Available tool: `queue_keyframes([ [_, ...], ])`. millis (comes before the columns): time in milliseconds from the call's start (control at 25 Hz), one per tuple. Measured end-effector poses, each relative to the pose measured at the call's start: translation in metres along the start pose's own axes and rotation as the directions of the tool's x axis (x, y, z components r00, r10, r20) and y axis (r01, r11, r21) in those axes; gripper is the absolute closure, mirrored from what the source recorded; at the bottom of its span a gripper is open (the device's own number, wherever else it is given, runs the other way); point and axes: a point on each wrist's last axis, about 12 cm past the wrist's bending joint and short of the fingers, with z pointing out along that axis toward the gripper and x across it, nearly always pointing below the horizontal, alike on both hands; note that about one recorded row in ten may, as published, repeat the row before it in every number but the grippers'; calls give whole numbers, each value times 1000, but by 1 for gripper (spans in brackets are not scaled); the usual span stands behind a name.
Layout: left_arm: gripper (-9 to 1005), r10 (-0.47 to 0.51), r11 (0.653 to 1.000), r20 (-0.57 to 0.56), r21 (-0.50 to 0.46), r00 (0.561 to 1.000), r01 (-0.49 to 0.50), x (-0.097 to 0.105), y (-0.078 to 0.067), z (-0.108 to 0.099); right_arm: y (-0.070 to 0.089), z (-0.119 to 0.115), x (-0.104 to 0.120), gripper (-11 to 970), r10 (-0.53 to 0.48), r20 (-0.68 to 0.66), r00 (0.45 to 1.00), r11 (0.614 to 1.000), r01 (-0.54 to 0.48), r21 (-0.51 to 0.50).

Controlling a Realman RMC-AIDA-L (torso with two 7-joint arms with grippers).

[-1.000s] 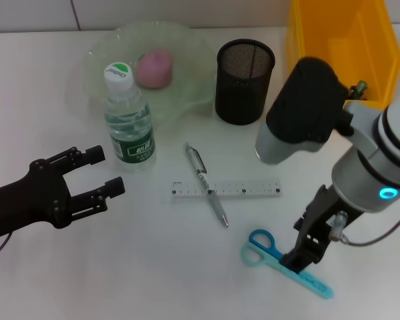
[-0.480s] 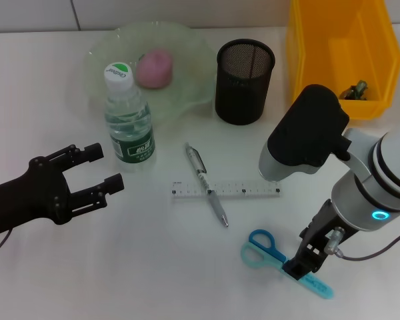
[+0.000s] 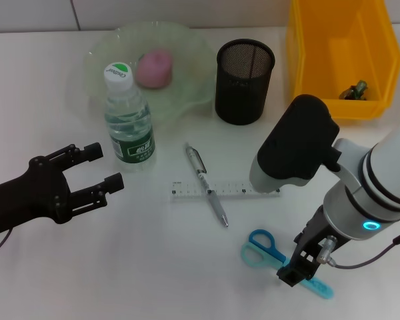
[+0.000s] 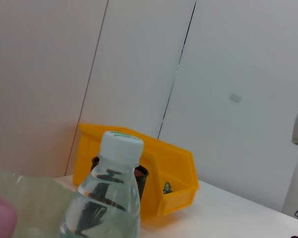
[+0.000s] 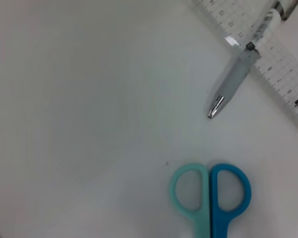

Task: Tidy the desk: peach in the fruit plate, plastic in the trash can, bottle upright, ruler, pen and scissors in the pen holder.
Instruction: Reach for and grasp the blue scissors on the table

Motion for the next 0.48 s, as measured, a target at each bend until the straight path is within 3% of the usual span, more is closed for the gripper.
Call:
queue_keyframes([
  [480,211,0,1000,-1,-3,1000,0,1,-1,-1,10,4,-3,447,-26,-12,1000,997,26,77],
])
